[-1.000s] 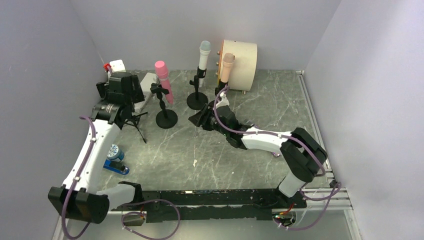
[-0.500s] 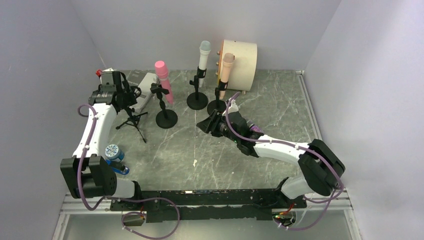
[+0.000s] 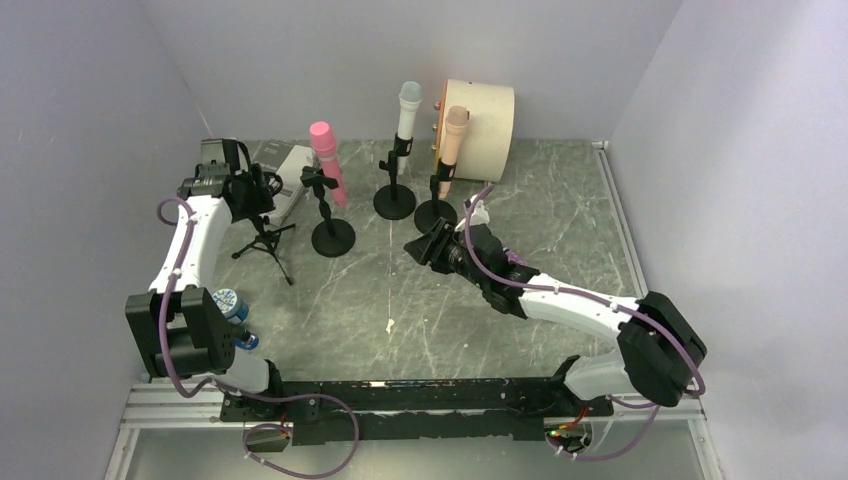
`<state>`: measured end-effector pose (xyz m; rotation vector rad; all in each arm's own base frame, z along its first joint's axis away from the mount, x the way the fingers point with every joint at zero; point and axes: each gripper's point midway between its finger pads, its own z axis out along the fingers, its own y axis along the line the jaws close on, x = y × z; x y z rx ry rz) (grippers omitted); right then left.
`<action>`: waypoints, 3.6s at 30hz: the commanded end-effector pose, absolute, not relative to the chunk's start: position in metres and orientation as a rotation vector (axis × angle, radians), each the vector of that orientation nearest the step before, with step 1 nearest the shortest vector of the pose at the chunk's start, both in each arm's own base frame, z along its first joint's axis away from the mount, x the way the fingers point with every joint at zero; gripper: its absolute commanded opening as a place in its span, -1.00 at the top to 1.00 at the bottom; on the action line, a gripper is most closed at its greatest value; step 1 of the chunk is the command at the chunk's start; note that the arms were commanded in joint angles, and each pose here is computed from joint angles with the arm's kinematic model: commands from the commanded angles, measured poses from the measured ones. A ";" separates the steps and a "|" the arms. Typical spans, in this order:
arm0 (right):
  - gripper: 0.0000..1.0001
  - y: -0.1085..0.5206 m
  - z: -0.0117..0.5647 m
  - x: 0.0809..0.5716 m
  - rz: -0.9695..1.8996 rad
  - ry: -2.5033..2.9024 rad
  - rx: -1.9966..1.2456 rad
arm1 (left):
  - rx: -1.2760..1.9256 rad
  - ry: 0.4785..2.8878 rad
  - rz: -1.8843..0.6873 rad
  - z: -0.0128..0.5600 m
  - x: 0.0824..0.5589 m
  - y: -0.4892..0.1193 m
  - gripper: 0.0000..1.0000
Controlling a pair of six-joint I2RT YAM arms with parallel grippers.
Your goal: Attach the microphones to the stand
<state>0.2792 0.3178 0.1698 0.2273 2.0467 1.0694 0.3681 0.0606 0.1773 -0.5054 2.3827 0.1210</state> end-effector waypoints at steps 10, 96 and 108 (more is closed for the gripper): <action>0.05 0.306 0.172 0.279 1.046 2.019 0.255 | -0.309 2.377 -0.005 0.208 0.383 0.042 0.66; -0.05 0.325 0.196 0.249 1.557 1.849 0.031 | 0.512 2.118 -0.643 0.243 0.273 -0.285 -0.56; 0.34 0.329 0.179 0.253 1.513 1.917 0.033 | 0.482 2.056 -0.647 0.224 0.242 -0.249 -0.48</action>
